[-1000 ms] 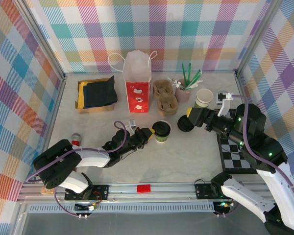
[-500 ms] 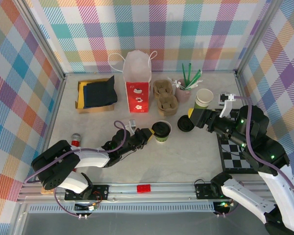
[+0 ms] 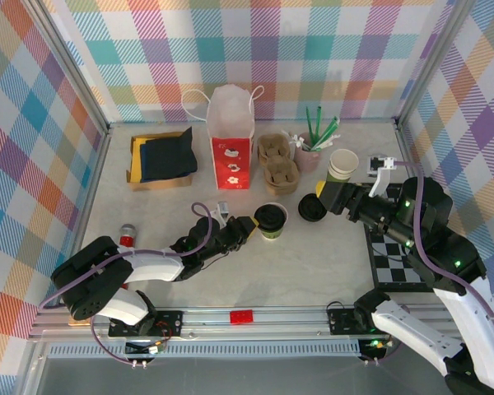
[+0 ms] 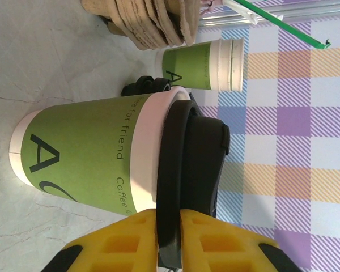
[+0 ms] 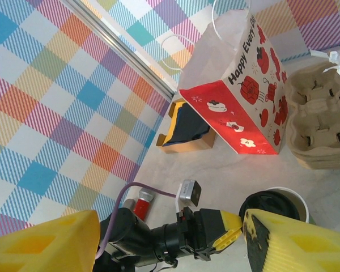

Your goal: Pack the takeout coffee

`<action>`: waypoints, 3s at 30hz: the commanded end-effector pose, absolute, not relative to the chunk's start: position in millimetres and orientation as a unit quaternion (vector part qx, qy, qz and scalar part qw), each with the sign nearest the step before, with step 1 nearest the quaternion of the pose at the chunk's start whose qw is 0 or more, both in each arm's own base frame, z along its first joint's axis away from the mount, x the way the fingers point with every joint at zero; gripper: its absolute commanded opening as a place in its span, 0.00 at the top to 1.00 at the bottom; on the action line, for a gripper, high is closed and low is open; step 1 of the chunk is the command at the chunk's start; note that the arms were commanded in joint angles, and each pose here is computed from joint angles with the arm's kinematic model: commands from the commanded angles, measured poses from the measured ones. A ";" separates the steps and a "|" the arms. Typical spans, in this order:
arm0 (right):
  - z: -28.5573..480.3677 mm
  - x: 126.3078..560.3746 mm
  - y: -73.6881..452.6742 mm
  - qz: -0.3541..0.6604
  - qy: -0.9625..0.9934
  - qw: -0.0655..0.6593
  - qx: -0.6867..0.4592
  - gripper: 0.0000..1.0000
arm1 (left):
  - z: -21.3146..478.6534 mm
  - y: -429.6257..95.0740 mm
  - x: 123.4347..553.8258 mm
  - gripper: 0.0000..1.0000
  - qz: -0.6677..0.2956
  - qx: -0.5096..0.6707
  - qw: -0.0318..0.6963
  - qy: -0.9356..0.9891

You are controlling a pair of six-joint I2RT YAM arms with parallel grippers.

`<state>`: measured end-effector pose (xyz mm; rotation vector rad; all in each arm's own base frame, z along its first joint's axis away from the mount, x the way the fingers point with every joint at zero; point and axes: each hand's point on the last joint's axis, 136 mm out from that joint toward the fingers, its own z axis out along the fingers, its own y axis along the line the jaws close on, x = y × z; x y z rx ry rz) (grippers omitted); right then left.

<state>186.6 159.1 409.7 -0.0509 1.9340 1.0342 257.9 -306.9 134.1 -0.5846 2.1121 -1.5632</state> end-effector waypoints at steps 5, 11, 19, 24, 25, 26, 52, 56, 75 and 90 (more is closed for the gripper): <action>414.0 187.0 160.1 0.429 0.775 0.464 -0.019 0.33 | 149.3 -308.0 266.4 0.82 -0.570 -0.204 0.241 0.758; 417.0 185.2 159.7 0.434 0.769 0.468 -0.020 0.33 | 152.7 -309.8 266.8 0.81 -0.569 -0.199 0.243 0.760; 418.5 184.4 159.1 0.436 0.767 0.470 -0.019 0.33 | 149.7 -308.4 266.8 0.80 -0.561 -0.197 0.245 0.765; 419.6 184.4 159.5 0.438 0.765 0.471 -0.020 0.33 | 146.7 -307.6 266.9 0.79 -0.555 -0.196 0.246 0.770; 419.9 184.5 159.2 0.438 0.765 0.471 -0.019 0.33 | 147.0 -307.7 267.3 0.78 -0.555 -0.196 0.247 0.770; 420.4 184.5 159.2 0.439 0.765 0.472 -0.019 0.33 | 147.2 -308.1 267.1 0.78 -0.556 -0.195 0.247 0.770; 419.3 188.2 160.3 0.435 0.764 0.476 -0.020 0.33 | 145.1 -317.0 273.0 0.77 -0.557 -0.188 0.243 0.771; 417.7 188.3 159.5 0.433 0.766 0.476 -0.019 0.33 | 142.0 -315.5 272.7 0.77 -0.554 -0.191 0.244 0.773; 414.8 188.2 158.2 0.431 0.767 0.475 -0.015 0.31 | 146.9 -308.1 269.9 0.68 -0.536 -0.180 0.257 0.784; 355.2 210.5 164.4 0.331 0.857 0.395 -0.031 0.09 | 161.7 -295.2 263.0 0.39 -0.491 -0.151 0.280 0.811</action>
